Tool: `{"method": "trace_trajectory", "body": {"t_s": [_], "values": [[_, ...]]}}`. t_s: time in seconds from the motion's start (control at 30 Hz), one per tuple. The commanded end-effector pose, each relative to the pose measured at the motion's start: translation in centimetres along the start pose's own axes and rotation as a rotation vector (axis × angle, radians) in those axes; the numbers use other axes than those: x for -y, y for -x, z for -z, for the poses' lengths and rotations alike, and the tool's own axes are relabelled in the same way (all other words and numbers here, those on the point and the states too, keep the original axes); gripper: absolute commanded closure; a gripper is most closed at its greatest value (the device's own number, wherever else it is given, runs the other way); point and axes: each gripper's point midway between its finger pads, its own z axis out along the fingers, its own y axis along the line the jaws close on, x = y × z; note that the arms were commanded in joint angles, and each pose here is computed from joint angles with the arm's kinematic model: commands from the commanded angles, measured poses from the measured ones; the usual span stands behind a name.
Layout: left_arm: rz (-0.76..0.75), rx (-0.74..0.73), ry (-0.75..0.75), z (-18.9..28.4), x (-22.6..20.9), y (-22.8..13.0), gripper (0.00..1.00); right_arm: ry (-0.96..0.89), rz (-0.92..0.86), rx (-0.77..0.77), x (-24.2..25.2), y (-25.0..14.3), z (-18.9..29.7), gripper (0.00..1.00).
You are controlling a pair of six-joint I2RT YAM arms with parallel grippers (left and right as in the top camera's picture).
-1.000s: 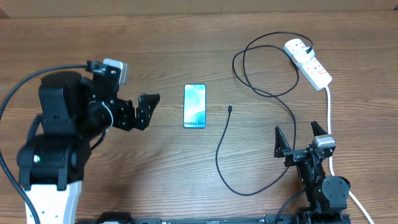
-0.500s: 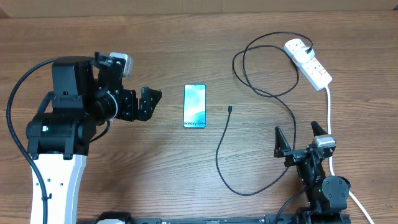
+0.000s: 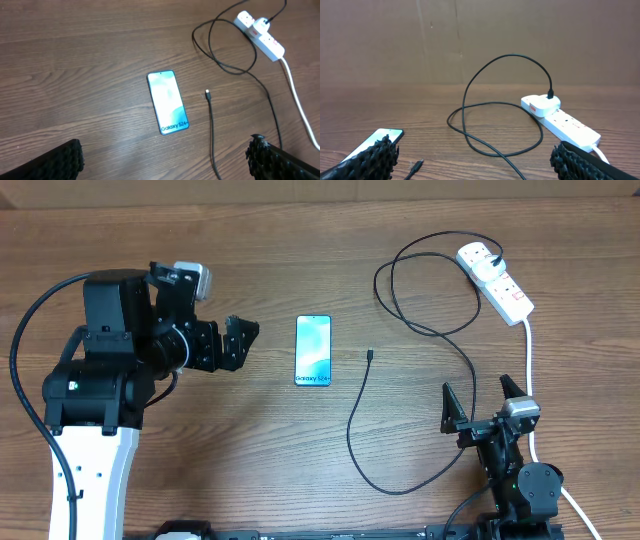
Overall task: Plug charger to phone and switch on socket
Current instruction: 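Move the left gripper forward over the phone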
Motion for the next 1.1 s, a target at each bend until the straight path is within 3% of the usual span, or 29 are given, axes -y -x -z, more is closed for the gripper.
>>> {"method": "trace_trajectory", "body": {"t_s": [0.0, 0.13, 0.23, 0.5, 0.63, 0.73, 0.87, 1.07], "values": [[0.069, 0.035, 0.008, 0.3, -0.1, 1.2, 0.01, -0.009, 0.005, 0.002, 0.2, -0.2, 0.0, 0.0], [0.077, 0.029, 0.011, 1.5, 0.4, 2.1, 0.0, -0.01, 0.005, 0.003, 0.2, -0.2, 0.0, 0.0], [0.078, -0.055, 0.065, 1.9, 0.6, 2.5, 0.0, -0.01, 0.005, 0.003, 0.2, -0.2, 0.0, 0.0], [0.083, -0.26, 0.271, -2.5, 1.5, 0.6, 0.0, -0.01, 0.005, 0.003, 0.2, -0.2, 0.0, 0.0], [0.083, -0.323, 0.084, -6.6, 7.1, -0.2, 0.0, -0.009, 0.005, 0.003, 0.1, -0.2, 0.0, 0.0], [0.088, -0.363, 0.039, -8.3, 8.4, -0.8, 0.0, -0.009, 0.005, 0.002, 0.2, -0.2, 0.0, 0.0], [0.226, -0.413, 0.154, -10.7, 7.1, -2.0, 0.0, -0.009, 0.005, 0.003, 0.1, -0.2, 0.0, 0.0], [0.24, -0.458, 0.404, -14.6, 4.6, -4.5, 0.0, -0.01, 0.005, 0.003, 0.2, -0.2, 0.0, 0.0]]}}
